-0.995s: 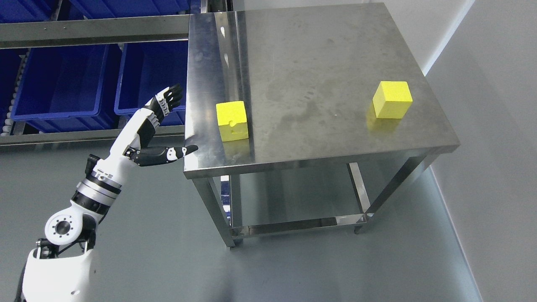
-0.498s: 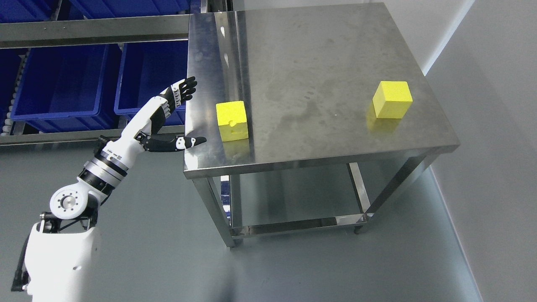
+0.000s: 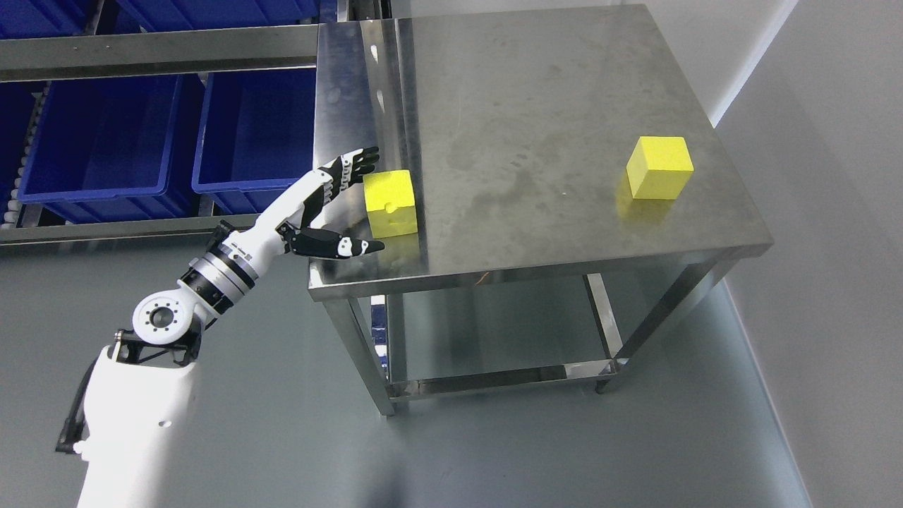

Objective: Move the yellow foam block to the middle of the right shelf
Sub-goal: 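Close the left hand around the yellow foam cube and lift it, then raise the held yellow cube up and away from the table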

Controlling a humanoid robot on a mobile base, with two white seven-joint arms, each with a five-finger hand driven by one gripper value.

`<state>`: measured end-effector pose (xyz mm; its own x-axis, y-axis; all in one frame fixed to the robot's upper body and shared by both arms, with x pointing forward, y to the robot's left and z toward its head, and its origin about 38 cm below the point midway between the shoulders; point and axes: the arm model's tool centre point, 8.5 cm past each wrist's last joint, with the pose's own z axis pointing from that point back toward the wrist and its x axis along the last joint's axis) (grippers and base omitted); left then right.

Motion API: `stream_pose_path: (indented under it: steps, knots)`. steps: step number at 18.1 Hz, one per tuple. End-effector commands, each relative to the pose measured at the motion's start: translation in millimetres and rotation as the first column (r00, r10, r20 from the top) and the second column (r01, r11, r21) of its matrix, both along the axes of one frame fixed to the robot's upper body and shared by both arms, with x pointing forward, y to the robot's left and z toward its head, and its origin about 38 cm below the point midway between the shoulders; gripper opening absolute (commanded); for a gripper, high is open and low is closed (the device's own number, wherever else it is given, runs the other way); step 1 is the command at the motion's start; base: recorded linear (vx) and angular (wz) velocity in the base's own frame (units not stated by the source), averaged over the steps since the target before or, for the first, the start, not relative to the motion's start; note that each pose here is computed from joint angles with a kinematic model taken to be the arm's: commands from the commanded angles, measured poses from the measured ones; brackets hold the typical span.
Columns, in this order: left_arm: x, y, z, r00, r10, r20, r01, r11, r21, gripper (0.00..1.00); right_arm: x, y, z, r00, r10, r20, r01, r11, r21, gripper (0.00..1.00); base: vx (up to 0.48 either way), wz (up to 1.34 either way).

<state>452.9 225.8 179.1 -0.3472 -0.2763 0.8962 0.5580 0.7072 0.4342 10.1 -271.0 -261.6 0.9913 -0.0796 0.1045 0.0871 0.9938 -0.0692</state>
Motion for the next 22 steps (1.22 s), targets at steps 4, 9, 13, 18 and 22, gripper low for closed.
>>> stream_pose_path:
  steps: [4,9,13,18,22]
  knots:
    - [24,-24,-43,0.99,-0.028,-0.136,0.038,0.997,0.072,0.85,7.0,-12,1.1,1.0,0.002,0.018,-0.002,1.0,-0.018,1.0,0.0,0.0]
    - [27,-22,-33,0.996,-0.003,-0.089,0.002,1.0,-0.01,0.54,7.0,-12,1.1,1.0,0.002,0.018,-0.002,1.0,-0.018,1.0,0.0,0.0]
    - [26,-31,-12,0.998,0.009,0.058,-0.001,0.991,-0.133,0.34,7.9,-12,1.1,1.0,0.002,0.02,-0.002,1.0,-0.018,1.0,0.0,0.0]
    - [35,-6,54,0.967,0.121,0.223,-0.035,0.933,-0.357,0.36,7.0,-12,1.1,1.0,0.002,0.018,-0.002,1.0,-0.018,1.0,0.0,0.0]
    - [30,29,76,0.829,0.48,0.286,-0.227,0.757,-0.612,0.36,7.0,-12,1.1,1.0,0.002,0.018,-0.002,1.0,-0.018,1.0,0.0,0.0]
